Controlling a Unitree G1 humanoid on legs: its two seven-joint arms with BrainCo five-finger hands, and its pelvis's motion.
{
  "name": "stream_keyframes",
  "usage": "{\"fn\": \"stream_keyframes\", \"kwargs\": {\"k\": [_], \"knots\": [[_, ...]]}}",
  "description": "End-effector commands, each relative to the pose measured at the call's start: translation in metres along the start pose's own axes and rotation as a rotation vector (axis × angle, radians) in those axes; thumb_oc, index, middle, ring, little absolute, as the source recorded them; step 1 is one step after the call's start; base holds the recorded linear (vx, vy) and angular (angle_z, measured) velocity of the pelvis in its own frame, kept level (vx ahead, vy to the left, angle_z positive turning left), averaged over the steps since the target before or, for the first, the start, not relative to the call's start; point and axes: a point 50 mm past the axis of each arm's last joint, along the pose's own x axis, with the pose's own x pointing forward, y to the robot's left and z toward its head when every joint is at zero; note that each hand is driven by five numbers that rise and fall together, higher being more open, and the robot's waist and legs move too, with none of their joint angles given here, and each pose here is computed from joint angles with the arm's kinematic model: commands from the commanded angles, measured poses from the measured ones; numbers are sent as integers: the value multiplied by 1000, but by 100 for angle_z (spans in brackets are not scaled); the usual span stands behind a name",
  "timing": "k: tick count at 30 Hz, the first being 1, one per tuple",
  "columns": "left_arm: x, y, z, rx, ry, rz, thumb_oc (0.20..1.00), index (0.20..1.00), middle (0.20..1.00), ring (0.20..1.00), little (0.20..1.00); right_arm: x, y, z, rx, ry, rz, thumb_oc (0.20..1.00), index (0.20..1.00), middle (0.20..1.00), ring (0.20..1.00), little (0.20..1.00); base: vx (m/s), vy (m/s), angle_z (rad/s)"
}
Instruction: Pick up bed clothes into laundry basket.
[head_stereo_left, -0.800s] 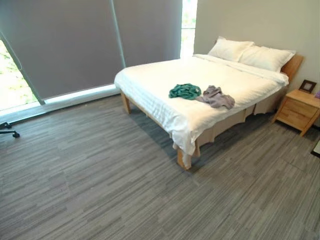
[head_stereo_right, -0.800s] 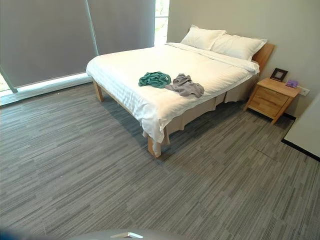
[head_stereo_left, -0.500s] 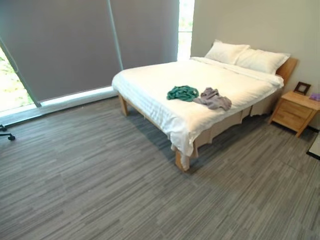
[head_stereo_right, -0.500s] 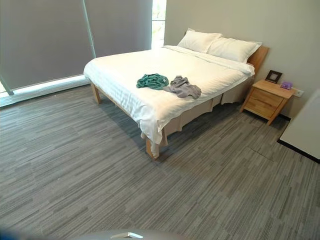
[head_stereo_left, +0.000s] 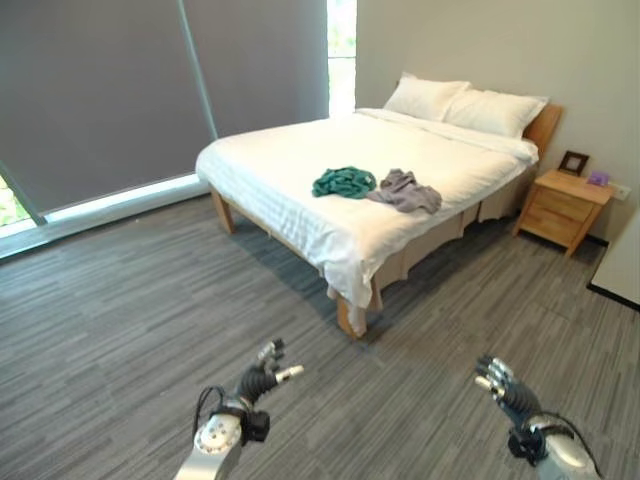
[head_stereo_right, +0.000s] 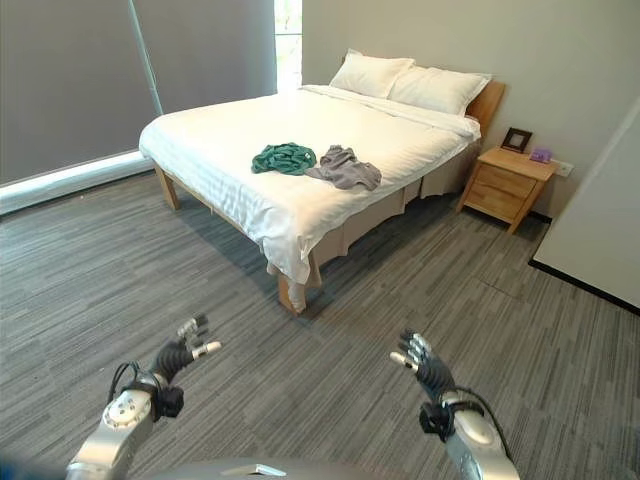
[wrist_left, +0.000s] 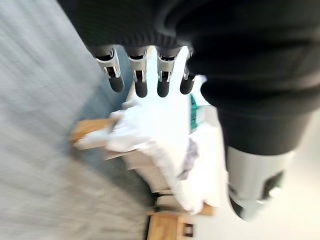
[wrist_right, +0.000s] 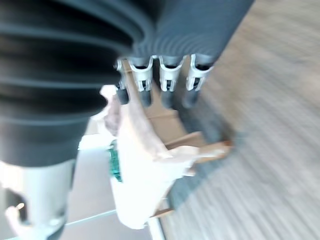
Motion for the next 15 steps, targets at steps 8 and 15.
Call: {"fn": "stream_keyframes", "kwargs": {"k": [8,15], "knots": [[8,5,43,-173,-246,148,1000,1000,1000,1000,1000,12,22,51,-180,-261,-4,1000,1000,1000,1000,1000,0,0,0],[7,13,48,-122,-262,191,1000,1000,1000,1000,1000,14,24,52,-169,-267,-4,1000,1000,1000,1000,1000,5,14,0]]}}
